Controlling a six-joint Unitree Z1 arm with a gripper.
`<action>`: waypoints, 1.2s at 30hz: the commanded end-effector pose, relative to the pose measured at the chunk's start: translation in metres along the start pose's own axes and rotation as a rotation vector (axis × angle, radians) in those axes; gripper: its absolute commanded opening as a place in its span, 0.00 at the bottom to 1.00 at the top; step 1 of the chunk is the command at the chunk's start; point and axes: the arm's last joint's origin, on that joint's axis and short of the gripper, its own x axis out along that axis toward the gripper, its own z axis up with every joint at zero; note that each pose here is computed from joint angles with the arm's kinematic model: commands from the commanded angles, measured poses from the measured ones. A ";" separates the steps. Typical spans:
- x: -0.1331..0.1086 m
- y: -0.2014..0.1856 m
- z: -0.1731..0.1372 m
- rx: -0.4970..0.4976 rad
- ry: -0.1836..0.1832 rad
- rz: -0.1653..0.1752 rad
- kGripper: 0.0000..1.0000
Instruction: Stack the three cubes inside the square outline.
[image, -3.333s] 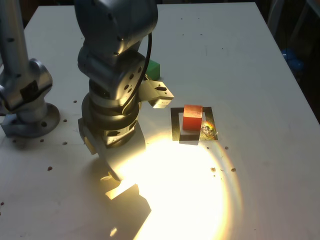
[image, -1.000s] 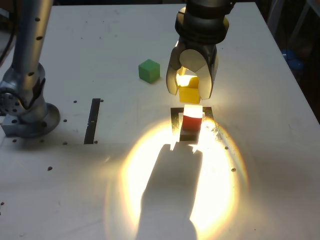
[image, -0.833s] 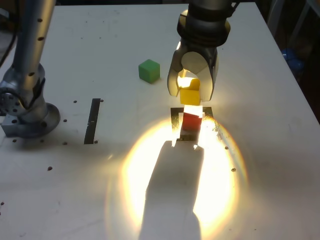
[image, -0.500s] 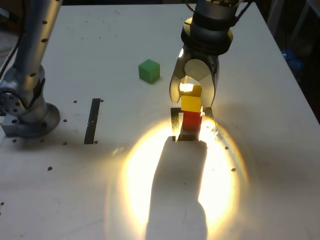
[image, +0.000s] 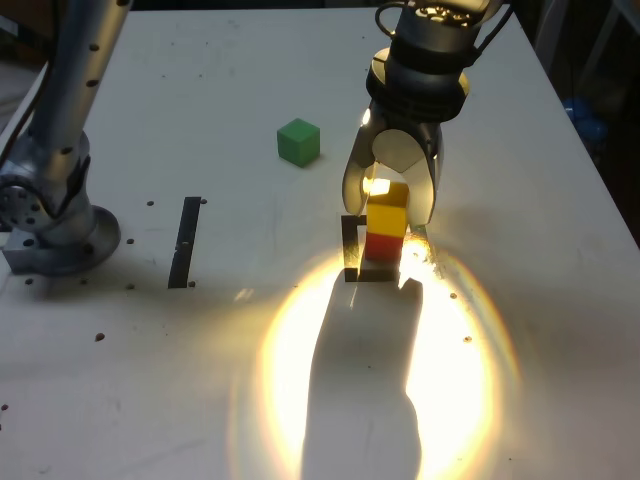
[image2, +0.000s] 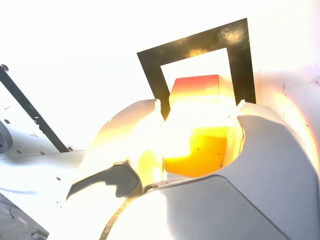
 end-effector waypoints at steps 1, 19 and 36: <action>0.001 0.000 0.000 0.001 0.003 -0.002 0.99; -0.017 0.027 -0.064 -0.101 0.006 0.057 1.00; 0.006 0.114 -0.132 -0.544 0.074 -0.066 0.99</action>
